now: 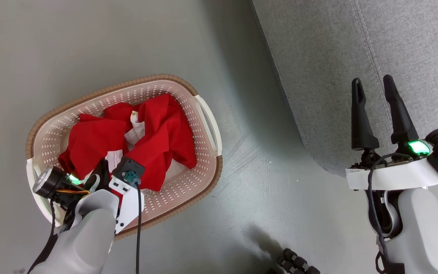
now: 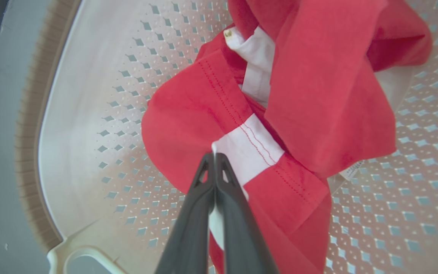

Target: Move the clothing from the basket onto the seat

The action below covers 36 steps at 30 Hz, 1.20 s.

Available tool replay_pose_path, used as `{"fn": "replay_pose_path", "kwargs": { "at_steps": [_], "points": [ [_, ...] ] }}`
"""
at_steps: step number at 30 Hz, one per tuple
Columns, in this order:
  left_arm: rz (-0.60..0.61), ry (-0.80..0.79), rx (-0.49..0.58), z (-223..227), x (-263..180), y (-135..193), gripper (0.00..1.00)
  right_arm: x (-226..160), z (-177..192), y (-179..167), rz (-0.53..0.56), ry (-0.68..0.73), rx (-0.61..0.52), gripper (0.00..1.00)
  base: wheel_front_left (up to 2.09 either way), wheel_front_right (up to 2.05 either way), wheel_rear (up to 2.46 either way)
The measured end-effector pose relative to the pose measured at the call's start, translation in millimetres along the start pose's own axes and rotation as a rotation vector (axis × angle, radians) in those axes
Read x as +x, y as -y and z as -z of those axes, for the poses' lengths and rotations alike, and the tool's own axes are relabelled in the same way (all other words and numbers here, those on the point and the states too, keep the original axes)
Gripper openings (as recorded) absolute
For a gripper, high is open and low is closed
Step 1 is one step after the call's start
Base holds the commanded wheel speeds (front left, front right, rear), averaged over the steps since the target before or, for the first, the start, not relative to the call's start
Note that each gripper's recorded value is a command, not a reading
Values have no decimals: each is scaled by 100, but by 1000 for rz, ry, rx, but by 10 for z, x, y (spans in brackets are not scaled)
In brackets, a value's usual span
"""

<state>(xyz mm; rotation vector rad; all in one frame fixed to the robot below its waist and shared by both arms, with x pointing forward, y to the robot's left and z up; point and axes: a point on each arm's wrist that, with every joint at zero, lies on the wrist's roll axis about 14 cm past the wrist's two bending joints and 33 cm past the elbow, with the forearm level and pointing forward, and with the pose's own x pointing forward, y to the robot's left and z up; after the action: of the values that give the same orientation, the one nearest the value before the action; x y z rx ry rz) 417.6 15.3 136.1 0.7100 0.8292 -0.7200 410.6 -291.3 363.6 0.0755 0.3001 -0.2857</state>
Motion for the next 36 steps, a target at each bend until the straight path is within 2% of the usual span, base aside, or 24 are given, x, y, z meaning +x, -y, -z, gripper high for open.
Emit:
{"fn": "replay_pose_path", "kwargs": {
  "at_steps": [4,10,19,36],
  "points": [
    [2,26,6,-68,4,-6,0,0,-13,16,6,4,6,100,0,0,0],
    [5,127,6,-459,-29,50,0,51,-98,-11,-3,30,10,100,0,0,0],
    [-32,232,11,-688,-128,-96,0,61,-164,-56,-16,51,21,100,0,0,0],
    [-148,398,-95,-946,-547,-417,0,73,-392,-183,-57,113,-21,100,0,0,0]
  ]
}}
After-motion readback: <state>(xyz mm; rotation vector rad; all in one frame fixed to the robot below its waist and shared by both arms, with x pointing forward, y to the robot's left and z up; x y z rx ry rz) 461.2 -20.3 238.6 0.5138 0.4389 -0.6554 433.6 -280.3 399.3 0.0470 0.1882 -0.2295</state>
